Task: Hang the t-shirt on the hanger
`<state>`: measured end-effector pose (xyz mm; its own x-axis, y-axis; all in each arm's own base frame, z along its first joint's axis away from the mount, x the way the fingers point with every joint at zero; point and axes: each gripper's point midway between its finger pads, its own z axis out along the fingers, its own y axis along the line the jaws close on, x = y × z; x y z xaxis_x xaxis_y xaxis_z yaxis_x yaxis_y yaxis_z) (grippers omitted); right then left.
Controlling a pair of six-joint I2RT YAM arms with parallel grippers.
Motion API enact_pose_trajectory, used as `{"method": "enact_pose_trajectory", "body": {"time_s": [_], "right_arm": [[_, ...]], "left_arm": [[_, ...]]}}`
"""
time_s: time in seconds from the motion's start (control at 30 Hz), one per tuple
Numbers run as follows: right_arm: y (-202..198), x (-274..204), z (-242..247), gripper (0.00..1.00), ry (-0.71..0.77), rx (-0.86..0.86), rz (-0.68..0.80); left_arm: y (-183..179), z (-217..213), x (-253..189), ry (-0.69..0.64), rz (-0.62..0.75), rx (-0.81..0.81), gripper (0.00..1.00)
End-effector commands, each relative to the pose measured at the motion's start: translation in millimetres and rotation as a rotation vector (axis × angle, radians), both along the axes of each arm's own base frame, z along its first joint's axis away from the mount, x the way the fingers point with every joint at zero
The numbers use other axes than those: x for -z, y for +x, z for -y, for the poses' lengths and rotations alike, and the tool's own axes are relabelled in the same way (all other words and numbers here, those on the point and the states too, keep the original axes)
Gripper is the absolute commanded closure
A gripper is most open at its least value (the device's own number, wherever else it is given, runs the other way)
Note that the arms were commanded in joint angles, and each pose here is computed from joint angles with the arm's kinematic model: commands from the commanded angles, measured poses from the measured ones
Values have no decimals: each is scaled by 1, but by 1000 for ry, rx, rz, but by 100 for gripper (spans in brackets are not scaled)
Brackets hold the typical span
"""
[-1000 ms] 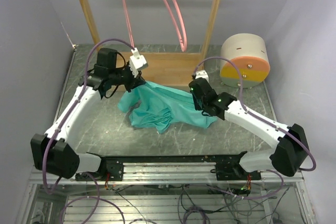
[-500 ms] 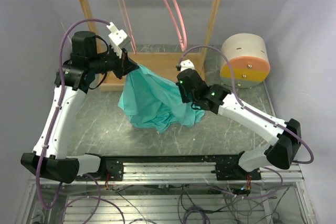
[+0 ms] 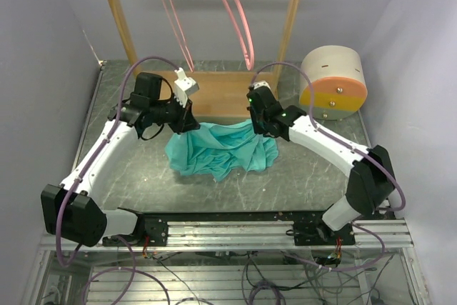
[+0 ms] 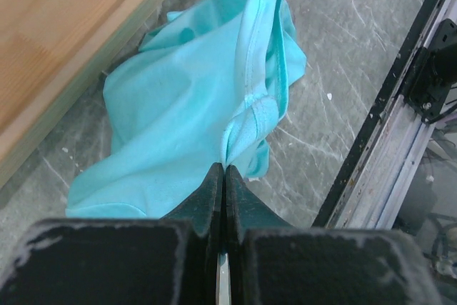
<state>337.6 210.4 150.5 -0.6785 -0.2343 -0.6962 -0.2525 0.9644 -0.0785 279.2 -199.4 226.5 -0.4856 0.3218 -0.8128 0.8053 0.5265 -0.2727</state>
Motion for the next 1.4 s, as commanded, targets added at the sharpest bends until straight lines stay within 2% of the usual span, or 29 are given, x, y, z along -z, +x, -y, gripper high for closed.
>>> {"method": "enact_pose_trajectory", "body": {"time_s": [0.0,0.07,0.13,0.2,0.3,0.43,0.57,0.73,0.87,1.07,1.37], "right_arm": [[9,1,-8,84,8,-29,-13],[8,-15,-11,65,37,-40,0],[3,-42,-11,52,76,-54,34],[-7,-68,-4,45,102,-55,57],[-23,-110,13,40,128,-33,103],[-32,-161,27,38,156,-5,180],[-18,-224,20,37,232,-9,309],[16,-306,-23,37,363,-83,493],[45,-349,-69,37,419,-160,617],[60,-364,-132,37,472,-268,726],[90,-326,-187,36,486,-332,741]], "left_arm": [[25,10,-4,-34,54,-61,93],[29,11,0,-39,47,-77,93],[31,10,1,-37,52,-88,93],[32,9,2,-32,55,-95,93],[31,9,4,-33,45,-97,93],[29,8,5,-34,45,-105,93],[24,6,12,-26,31,-105,93],[21,4,16,-15,34,-105,93],[19,1,21,2,36,-101,93],[17,3,26,7,31,-87,93],[10,4,30,8,23,-64,93]]}}
